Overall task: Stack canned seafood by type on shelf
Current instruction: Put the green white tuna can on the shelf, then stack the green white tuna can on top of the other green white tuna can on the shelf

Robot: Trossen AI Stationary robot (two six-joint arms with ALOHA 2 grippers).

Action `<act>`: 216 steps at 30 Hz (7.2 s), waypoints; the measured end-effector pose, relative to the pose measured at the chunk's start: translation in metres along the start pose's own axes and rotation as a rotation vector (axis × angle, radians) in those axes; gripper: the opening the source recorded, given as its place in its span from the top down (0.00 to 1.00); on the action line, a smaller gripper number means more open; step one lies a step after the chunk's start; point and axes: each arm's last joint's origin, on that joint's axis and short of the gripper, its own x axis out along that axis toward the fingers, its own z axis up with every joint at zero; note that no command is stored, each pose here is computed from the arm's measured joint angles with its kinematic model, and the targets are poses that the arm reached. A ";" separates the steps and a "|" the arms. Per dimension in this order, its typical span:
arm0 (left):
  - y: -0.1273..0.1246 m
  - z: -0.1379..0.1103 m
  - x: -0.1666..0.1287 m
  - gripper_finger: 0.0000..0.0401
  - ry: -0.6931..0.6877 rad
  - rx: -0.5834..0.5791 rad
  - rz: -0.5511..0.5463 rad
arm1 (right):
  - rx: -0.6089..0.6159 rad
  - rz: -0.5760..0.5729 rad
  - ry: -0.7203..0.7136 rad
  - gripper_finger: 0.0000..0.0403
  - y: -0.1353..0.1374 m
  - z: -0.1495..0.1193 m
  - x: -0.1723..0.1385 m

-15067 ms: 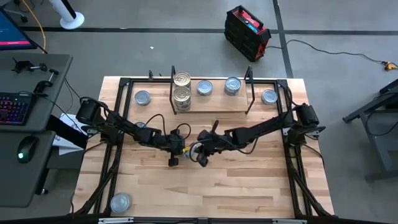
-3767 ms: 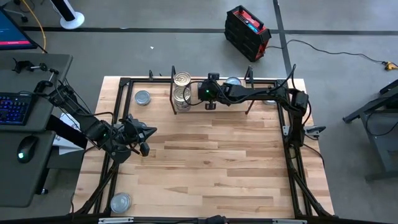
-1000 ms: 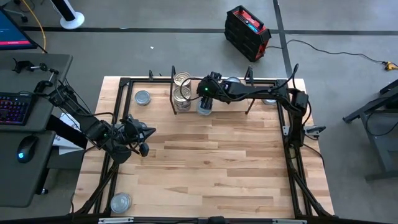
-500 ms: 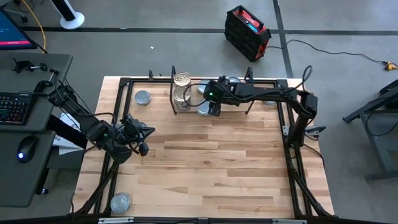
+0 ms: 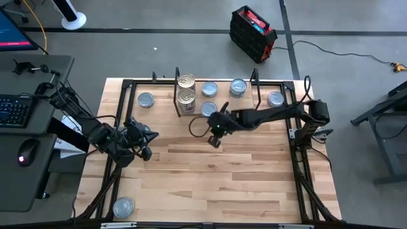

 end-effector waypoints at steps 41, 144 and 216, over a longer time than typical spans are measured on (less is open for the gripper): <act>0.000 0.000 0.000 1.00 0.001 -0.009 0.000 | 0.317 -0.109 -0.176 1.00 -0.018 0.003 0.059; -0.079 -0.128 0.094 1.00 0.615 -0.021 -0.421 | 0.309 0.132 0.066 1.00 0.119 -0.169 -0.119; -0.042 -0.101 0.184 1.00 0.149 -0.184 -0.192 | 0.775 0.029 -0.161 1.00 0.072 -0.091 0.076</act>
